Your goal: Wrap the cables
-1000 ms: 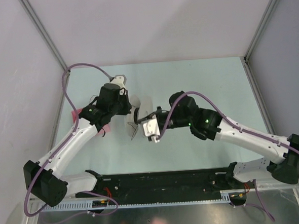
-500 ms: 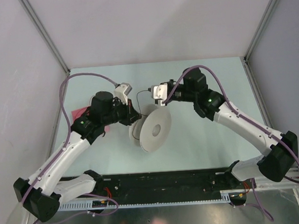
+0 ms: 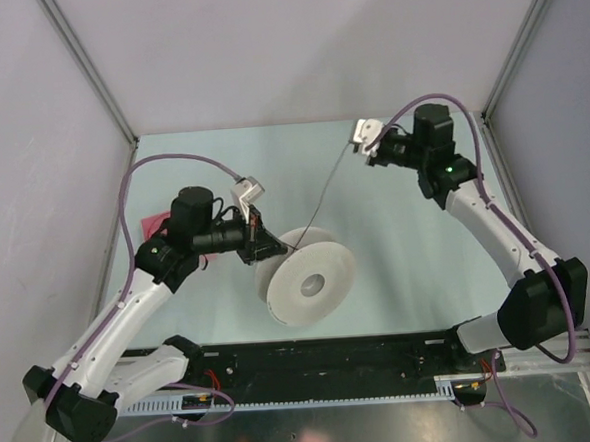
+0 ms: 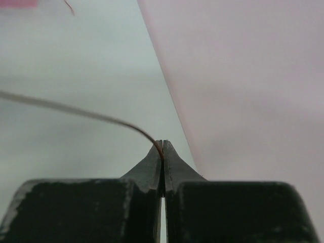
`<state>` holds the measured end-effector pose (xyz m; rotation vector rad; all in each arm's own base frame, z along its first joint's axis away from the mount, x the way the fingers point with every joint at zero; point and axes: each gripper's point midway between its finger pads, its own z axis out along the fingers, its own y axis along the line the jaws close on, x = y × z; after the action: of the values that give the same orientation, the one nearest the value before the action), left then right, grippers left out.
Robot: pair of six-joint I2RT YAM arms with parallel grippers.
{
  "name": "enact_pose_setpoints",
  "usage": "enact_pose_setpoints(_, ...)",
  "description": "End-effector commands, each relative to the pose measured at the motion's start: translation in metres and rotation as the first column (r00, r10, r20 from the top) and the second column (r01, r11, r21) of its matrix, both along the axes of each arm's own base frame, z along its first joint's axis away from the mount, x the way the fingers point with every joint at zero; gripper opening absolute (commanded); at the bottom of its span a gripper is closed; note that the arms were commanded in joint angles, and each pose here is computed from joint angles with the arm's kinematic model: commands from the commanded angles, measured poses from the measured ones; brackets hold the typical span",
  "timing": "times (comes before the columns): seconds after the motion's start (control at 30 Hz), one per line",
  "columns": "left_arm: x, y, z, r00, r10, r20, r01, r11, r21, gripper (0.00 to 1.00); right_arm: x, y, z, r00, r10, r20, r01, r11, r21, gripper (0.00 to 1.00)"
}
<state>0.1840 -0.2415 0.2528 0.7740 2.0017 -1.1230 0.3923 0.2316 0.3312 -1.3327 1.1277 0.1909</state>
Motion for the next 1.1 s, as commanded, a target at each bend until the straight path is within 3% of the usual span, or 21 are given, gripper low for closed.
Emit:
enact_pose_setpoints(0.0, -0.012, -0.001, 0.037, 0.989, -0.103, 0.103, 0.114, 0.987, -0.112, 0.00, 0.023, -0.044, 0.011, 0.997, -0.070, -0.021, 0.070, 0.997, 0.037, 0.00)
enact_pose_setpoints(0.3, 0.013, 0.021, 0.054, 0.999, -0.020, 0.040, 0.027, 0.981, -0.193, 0.00, 0.029, -0.097, -0.038, 0.970, -0.139, -0.200, 0.141, 0.990, -0.004, 0.00)
enact_pose_setpoints(0.63, 0.072, 0.056, 0.095, 0.966, 0.206, -0.154, -0.250, 0.895, -0.369, 0.00, -0.030, -0.061, -0.105, 0.924, -0.053, -0.380, 0.042, 0.998, -0.037, 0.00)
enact_pose_setpoints(0.87, 0.109, 0.081, 0.102, 0.853, 0.383, -0.355, -0.508, 0.768, -0.391, 0.00, -0.081, -0.025, -0.142, 0.897, -0.003, -0.441, -0.026, 0.998, -0.059, 0.00)
enact_pose_setpoints(1.07, 0.141, 0.110, 0.093, 0.669, 0.596, -0.444, -0.740, 0.595, -0.315, 0.00, -0.130, 0.013, -0.136, 0.923, 0.073, -0.378, -0.114, 0.990, -0.086, 0.00)
